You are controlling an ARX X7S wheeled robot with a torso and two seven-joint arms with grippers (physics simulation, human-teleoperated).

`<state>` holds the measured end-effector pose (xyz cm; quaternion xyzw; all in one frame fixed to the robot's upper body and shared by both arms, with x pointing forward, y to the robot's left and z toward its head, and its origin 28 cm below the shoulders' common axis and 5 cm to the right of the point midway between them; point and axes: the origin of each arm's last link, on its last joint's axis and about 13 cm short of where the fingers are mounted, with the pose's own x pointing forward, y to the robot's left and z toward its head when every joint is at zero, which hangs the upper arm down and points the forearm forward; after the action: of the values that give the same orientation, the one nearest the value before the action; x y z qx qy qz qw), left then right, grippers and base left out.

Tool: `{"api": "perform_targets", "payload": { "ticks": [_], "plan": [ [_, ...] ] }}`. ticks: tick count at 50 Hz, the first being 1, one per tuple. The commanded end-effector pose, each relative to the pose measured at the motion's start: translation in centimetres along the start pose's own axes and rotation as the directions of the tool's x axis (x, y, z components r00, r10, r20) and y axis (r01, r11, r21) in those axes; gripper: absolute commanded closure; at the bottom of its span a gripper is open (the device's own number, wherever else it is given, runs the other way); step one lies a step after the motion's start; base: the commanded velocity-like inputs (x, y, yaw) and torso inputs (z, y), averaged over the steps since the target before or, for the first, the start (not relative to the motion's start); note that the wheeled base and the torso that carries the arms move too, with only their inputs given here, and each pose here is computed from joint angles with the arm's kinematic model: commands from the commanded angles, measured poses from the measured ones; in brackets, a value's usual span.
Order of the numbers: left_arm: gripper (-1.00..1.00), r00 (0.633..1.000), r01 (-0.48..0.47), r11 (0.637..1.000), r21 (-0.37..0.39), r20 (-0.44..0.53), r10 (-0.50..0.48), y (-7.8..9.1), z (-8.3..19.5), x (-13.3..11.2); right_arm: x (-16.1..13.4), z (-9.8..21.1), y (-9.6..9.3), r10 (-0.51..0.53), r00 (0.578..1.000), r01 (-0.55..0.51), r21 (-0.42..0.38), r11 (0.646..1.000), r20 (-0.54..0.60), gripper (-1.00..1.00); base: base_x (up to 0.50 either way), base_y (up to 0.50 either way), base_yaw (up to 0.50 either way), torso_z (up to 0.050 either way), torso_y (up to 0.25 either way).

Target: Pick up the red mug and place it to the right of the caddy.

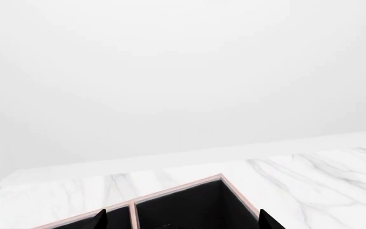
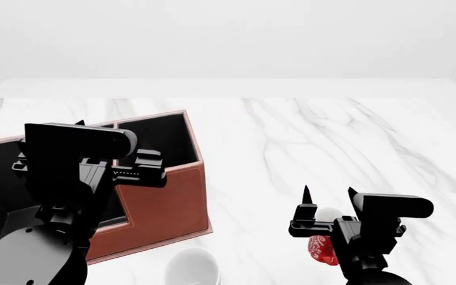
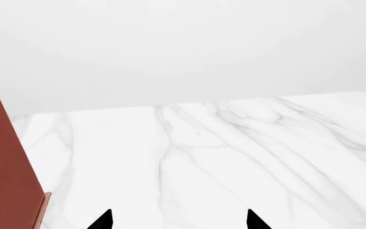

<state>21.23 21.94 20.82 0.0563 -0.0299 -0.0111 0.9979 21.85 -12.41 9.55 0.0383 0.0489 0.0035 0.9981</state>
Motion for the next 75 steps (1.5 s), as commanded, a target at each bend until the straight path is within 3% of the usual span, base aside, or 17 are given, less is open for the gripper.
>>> {"api": "perform_targets", "payload": {
  "ticks": [1,3,5,10,40,56,75],
  "plan": [
    [-1.00,1.000,0.000,1.000,-0.002,-0.001,0.000,0.0,-0.1,-0.1,-2.4,-0.9,-2.1,-0.057,0.998,0.057,0.002,0.998,-0.010,-1.00,0.00,0.00,0.00,0.000,0.000],
    [-1.00,1.000,-0.001,1.000,-0.002,0.000,0.001,0.1,-0.1,-0.1,-3.0,-1.3,-2.6,-0.054,0.998,0.054,0.011,0.998,-0.035,-1.00,0.00,0.00,0.00,0.000,0.000],
    [-1.00,1.000,0.002,1.000,-0.003,-0.002,-0.002,0.0,-0.1,-0.2,-5.6,-4.1,-4.8,-0.093,0.989,0.094,-0.001,0.996,-0.117,-1.00,0.00,0.00,0.00,0.000,0.000],
    [-1.00,1.000,0.000,1.000,-0.003,-0.003,0.000,0.1,-0.1,-0.1,-5.6,-5.6,-5.5,-0.106,0.981,0.103,-0.023,0.994,-0.162,-1.00,0.00,0.00,0.00,0.000,0.000],
    [-1.00,1.000,0.000,1.000,-0.007,-0.005,0.000,0.1,-0.3,0.0,-5.5,-6.2,-5.5,-0.087,0.976,0.083,-0.029,0.996,-0.198,-1.00,0.00,0.00,0.00,0.000,0.000],
    [-1.00,1.000,-0.003,1.000,-0.007,-0.005,0.003,0.1,-0.3,0.0,-7.0,-6.2,-4.9,0.005,0.978,-0.019,-0.066,0.998,-0.210,-1.00,0.00,0.00,0.00,0.000,0.000],
    [-1.00,1.000,-0.004,1.000,-0.010,-0.006,0.004,0.1,-0.4,0.0,-5.8,-7.4,-4.5,0.015,0.961,-0.041,-0.088,0.995,-0.276,-1.00,0.00,0.00,0.00,0.000,0.000]
  ]
}}
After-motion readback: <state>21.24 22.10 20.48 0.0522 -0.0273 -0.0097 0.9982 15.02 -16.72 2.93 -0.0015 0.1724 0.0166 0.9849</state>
